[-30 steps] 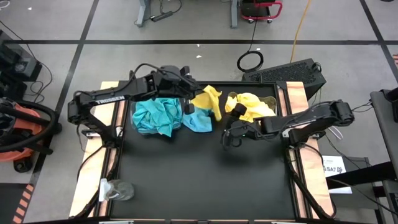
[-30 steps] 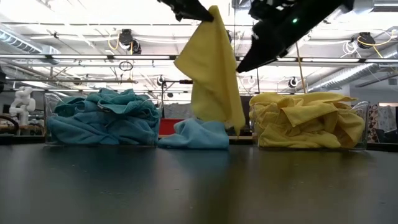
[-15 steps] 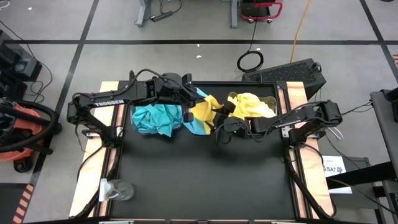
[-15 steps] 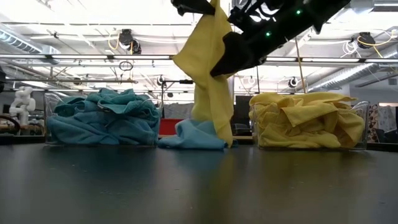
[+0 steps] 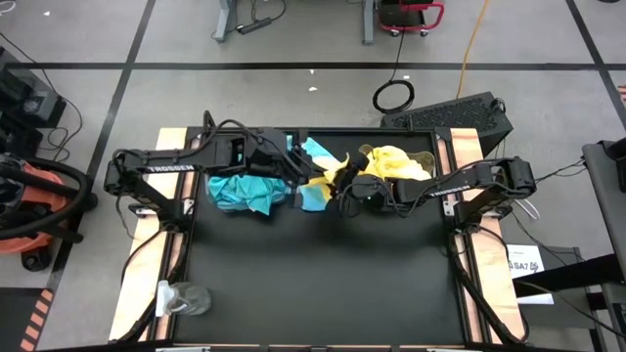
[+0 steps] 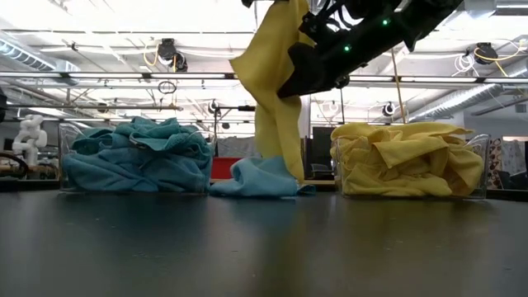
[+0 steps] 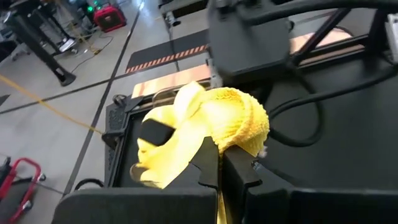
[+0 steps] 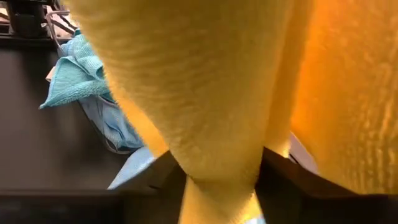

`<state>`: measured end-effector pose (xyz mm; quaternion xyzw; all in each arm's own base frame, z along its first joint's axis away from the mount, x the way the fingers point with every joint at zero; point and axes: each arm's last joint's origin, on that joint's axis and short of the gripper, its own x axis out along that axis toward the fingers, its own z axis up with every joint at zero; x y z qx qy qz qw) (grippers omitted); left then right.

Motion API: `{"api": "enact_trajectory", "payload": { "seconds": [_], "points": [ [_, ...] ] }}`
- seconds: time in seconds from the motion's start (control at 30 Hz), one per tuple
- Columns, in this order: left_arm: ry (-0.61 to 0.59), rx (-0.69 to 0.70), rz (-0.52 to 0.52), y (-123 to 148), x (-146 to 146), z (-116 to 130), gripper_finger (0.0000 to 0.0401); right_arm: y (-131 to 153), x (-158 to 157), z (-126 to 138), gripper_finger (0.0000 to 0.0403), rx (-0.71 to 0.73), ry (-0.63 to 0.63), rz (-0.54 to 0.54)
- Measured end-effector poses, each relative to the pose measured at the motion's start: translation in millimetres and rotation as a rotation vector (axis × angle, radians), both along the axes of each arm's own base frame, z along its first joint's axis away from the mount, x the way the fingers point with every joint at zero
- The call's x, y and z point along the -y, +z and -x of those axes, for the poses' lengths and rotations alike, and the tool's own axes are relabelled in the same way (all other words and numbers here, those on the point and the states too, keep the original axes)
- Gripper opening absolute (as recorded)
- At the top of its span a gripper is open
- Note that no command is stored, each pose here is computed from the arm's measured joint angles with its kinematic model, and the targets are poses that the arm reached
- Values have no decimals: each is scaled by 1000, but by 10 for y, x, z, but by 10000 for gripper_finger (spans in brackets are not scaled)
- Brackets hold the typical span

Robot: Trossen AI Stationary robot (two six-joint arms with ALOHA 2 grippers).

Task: Sort microfiber towel by color & place in baskets
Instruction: Put the yellow microfiber cloth into the right transparent bin

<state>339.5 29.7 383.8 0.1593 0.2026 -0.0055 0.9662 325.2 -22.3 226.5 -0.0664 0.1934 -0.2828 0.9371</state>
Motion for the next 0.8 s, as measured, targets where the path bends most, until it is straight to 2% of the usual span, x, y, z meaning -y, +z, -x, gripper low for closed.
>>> {"api": "enact_trajectory", "payload": {
  "seconds": [0.2,0.23,0.5,0.67,0.8],
  "points": [
    [-66,5,7,4,144,-11,0,16,-1,-7,30,-14,20,45],
    [-72,-1,8,-1,165,-10,0,16,-5,-7,17,-22,25,56],
    [-116,-114,7,-99,360,37,0,107,-49,60,4,-69,3,148],
    [-105,-230,5,-195,399,96,3,317,-100,218,2,-83,-26,216],
    [-65,-261,15,-246,386,108,5,546,-116,405,1,-46,-23,222]
  ]
}}
